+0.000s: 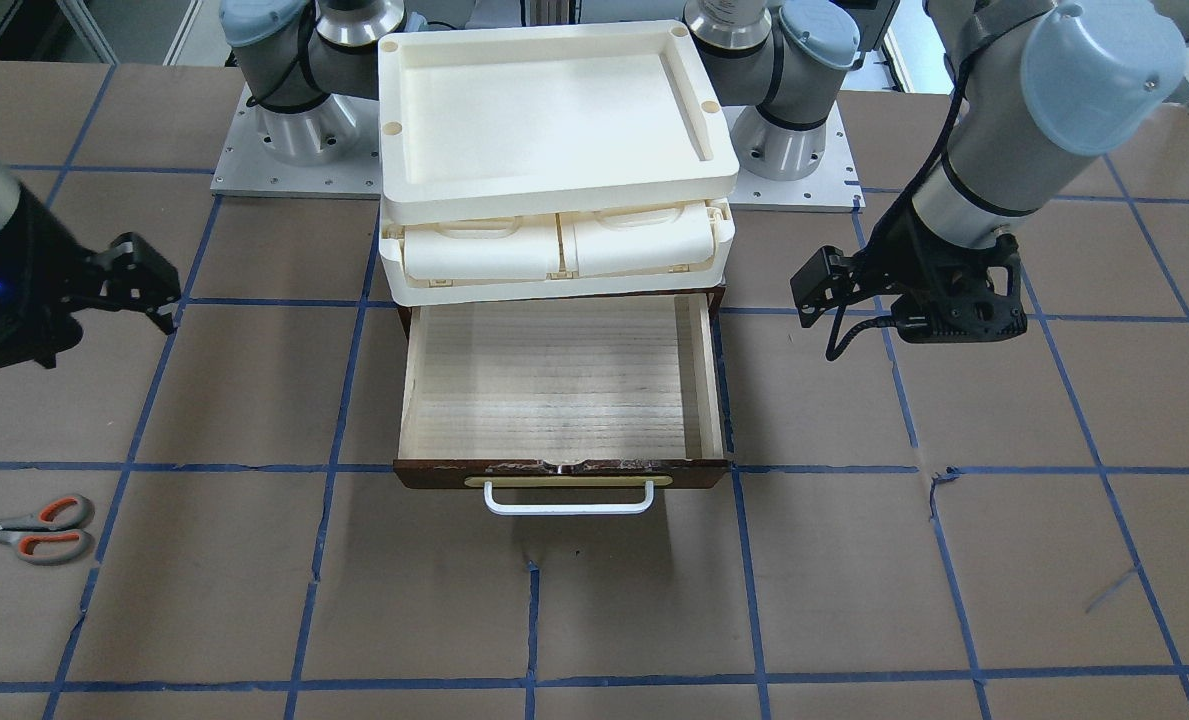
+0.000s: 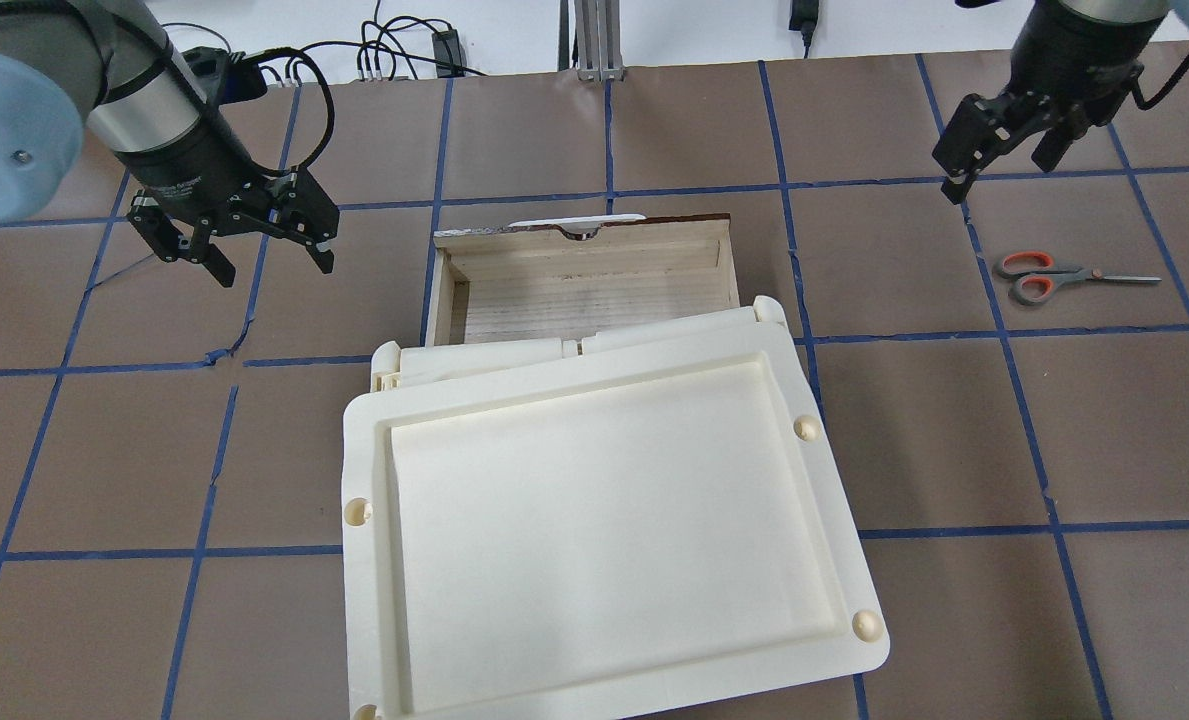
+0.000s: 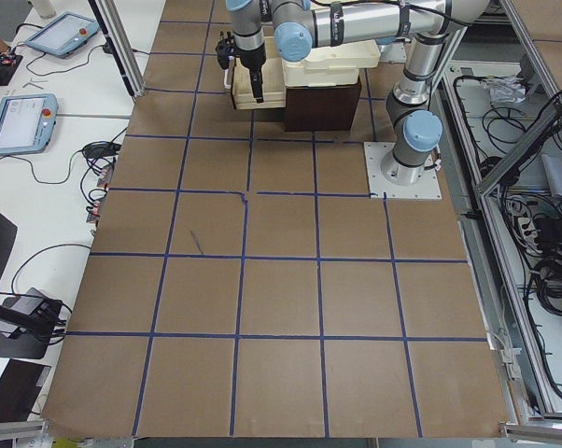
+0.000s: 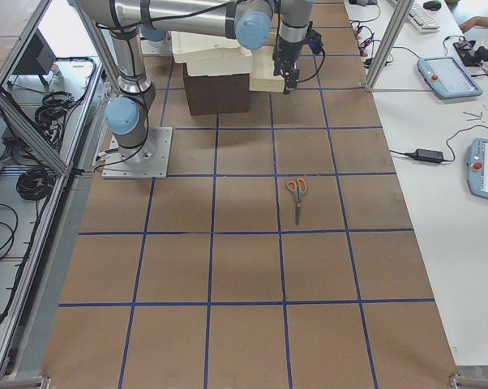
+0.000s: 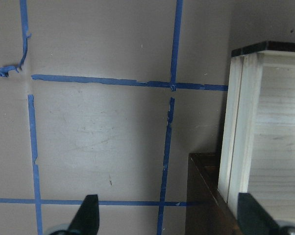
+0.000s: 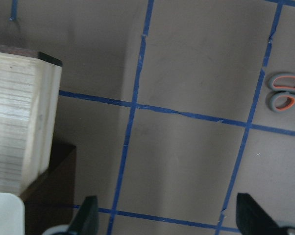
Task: Put scissors in drawer and close it
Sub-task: 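Move the right gripper over the grey-and-orange scissors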
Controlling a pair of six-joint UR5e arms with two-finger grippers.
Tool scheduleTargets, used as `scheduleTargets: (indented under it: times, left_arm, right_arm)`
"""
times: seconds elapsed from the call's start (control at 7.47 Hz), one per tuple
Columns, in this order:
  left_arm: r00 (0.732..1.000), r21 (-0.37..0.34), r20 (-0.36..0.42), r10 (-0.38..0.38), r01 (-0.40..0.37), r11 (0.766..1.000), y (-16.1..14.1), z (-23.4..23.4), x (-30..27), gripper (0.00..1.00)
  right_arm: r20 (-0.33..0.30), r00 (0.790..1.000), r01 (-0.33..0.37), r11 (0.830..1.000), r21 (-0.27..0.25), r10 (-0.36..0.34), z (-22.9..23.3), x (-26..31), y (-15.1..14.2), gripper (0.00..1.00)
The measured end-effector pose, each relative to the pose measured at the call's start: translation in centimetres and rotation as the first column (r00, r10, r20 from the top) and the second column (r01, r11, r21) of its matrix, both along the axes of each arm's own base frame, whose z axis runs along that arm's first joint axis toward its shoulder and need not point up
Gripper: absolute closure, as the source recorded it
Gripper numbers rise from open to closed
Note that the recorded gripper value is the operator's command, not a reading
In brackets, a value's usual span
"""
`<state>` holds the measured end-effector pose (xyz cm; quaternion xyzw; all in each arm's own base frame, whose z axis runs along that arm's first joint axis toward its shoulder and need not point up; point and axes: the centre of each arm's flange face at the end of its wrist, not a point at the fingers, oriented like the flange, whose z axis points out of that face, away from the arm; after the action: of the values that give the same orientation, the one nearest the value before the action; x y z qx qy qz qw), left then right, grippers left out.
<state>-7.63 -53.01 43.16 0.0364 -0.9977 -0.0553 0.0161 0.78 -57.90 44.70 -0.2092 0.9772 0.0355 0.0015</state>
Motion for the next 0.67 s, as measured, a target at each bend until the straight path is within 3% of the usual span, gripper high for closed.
scheduleTargets:
  times: [0.13,0.27,0.4,0.54,0.67]
  left_arm:
    - [1.0,0.002,0.03,-0.003,0.003,1.0,0.0,0.0,0.1,0.0]
    - [0.999,0.004,0.042,0.001,-0.001,1.0,-0.1,-0.1,0.1,0.0]
    - [0.999,0.005,0.044,0.005,-0.005,1.0,-0.1,-0.3,-0.1,0.0]
    - [0.999,0.005,0.046,0.014,-0.014,1.0,-0.2,-0.3,-0.3,0.0]
    - [0.999,0.003,0.047,0.02,-0.02,1.0,-0.2,-0.3,-0.4,0.0]
  right_arm:
    - [0.008,0.991,-0.13,0.991,-0.001,0.13,-2.2,-3.7,-1.6,0.0]
    - [0.012,0.966,-0.259,0.966,-0.008,0.259,-4.5,-7.2,-2.7,0.0]
    - [0.005,0.922,-0.386,0.922,-0.027,0.387,-6.8,-10.5,-3.3,0.0]
    - [-0.028,0.853,-0.522,0.851,-0.054,0.521,-9.2,-12.9,-3.5,0.0]
    - [-0.072,0.765,-0.645,0.761,-0.07,0.641,-11.3,-14.4,-3.5,0.0]
